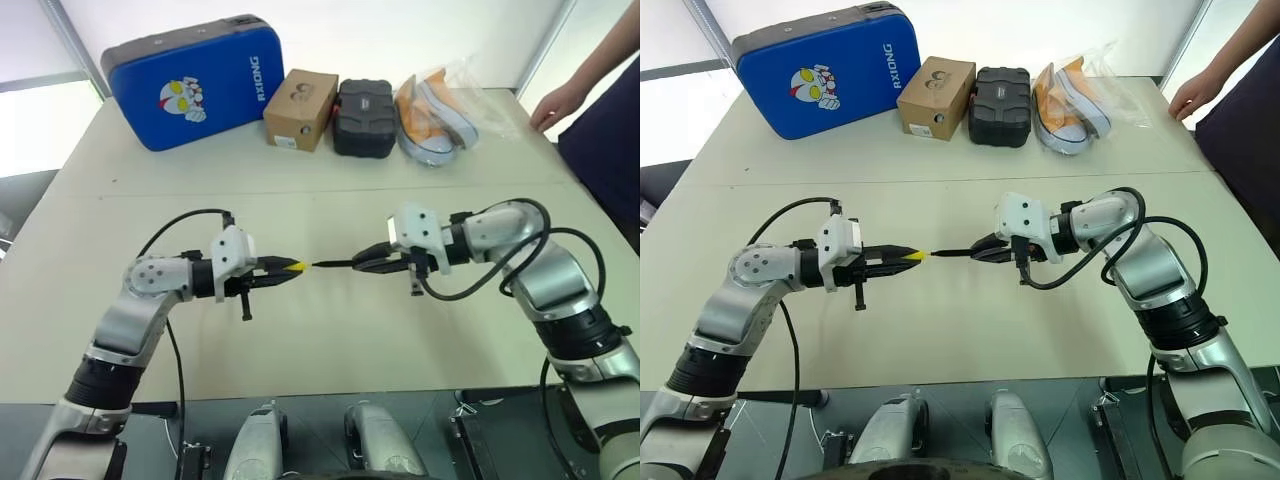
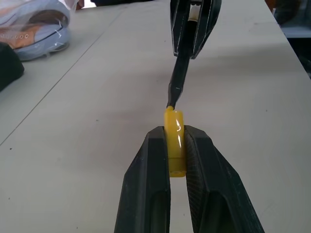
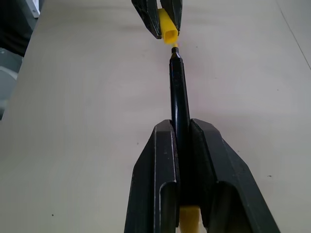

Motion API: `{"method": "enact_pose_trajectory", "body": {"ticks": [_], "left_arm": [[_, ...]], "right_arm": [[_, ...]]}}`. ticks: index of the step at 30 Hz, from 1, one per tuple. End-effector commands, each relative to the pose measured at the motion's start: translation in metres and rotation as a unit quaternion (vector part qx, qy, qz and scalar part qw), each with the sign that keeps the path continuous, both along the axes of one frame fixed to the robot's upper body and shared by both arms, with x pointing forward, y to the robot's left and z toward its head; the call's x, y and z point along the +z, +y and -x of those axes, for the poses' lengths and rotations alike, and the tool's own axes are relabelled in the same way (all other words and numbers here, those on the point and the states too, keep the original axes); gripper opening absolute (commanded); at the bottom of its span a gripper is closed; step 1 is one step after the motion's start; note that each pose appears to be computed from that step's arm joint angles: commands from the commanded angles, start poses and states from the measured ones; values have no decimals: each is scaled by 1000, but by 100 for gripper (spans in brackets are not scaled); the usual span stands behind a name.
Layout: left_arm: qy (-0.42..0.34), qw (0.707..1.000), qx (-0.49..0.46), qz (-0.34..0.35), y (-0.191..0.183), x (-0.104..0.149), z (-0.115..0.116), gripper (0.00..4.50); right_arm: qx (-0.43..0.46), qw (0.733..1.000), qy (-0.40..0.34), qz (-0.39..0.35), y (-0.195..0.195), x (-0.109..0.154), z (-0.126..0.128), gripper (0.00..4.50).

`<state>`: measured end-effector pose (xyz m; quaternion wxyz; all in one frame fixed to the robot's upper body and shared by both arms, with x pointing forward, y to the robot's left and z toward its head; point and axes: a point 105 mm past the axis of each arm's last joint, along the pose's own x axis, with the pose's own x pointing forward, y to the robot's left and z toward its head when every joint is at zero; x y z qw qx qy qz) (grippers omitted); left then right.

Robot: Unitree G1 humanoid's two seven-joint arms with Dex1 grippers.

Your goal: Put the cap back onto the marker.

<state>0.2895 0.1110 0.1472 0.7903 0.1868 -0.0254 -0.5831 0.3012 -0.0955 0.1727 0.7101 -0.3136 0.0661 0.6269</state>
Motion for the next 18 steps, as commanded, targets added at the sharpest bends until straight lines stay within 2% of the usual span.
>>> {"method": "enact_pose_trajectory", "body": {"ticks": [1,18], "left_arm": [[-26,1000,-12,8,-5,13,4,0],[-25,998,-53,-4,-9,16,12,0]], "right_arm": [[24,1000,-14,-12,10,9,8,4],[55,998,-13,-8,19,12,16,4]]}}
